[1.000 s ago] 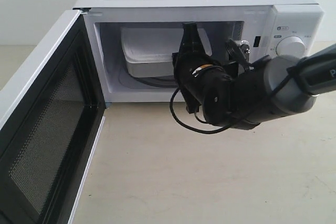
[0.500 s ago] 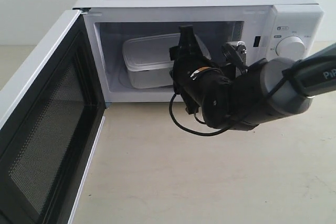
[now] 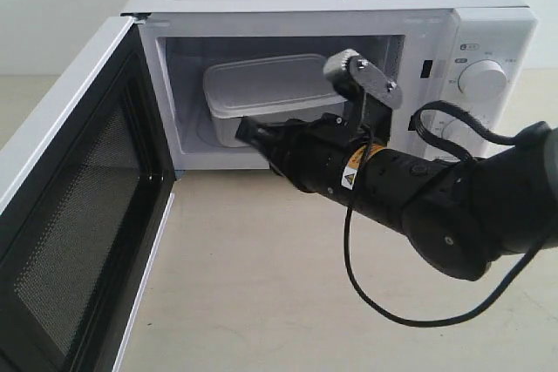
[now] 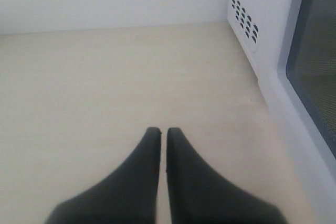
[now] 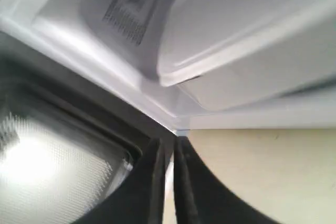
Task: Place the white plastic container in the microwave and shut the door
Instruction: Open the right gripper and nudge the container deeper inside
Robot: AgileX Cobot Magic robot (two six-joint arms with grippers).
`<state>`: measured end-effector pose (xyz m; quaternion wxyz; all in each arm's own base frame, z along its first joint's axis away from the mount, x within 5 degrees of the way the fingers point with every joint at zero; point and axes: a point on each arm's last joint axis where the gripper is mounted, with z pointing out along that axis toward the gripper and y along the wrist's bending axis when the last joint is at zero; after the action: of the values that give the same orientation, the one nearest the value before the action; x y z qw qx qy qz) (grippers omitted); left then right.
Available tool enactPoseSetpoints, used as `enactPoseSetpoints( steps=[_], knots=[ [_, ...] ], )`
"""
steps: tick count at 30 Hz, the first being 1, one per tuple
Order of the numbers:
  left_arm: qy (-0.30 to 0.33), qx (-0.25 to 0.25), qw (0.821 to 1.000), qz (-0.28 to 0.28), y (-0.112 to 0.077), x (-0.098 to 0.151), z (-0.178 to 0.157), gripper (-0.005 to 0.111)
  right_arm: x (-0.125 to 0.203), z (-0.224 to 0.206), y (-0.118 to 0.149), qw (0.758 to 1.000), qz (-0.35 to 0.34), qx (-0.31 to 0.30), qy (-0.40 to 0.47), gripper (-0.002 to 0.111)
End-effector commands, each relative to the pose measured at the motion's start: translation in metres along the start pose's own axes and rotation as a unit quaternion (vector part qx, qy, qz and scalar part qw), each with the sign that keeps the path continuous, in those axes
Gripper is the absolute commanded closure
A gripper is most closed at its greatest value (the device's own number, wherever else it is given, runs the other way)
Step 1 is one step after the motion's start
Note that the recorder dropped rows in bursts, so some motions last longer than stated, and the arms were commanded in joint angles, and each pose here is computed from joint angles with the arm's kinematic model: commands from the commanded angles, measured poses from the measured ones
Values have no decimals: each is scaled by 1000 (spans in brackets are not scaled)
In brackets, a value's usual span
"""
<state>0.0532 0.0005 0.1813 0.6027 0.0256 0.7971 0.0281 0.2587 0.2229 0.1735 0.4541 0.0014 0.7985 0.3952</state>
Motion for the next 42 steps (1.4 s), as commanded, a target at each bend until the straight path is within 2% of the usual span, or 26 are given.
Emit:
enactPoseSetpoints(
  steps=[1,4,13,21,31,38,42],
  knots=[
    [-1,4,1000,-1,-1,1,0,102,-6,-2,-1,982,-186,12,-22,108],
    [-1,4,1000,-1,-1,1,0,102,-9,2,-7,972,-224,30,-59,108],
    [-1,4,1000,-1,-1,1,0,102,-6,31,-12,973,-219,43,-58,108],
    [-1,4,1000,-1,-1,1,0,102,3,59,-23,977,-197,74,-27,108],
    [-1,4,1000,-1,-1,1,0,102,-5,97,-23,981,-166,93,-44,108],
    [-1,4,1000,-1,-1,1,0,102,-12,107,-24,979,-169,109,-44,108],
    [-1,4,1000,-1,-1,1,0,102,-18,103,-23,981,-141,122,-50,108]
  ],
)
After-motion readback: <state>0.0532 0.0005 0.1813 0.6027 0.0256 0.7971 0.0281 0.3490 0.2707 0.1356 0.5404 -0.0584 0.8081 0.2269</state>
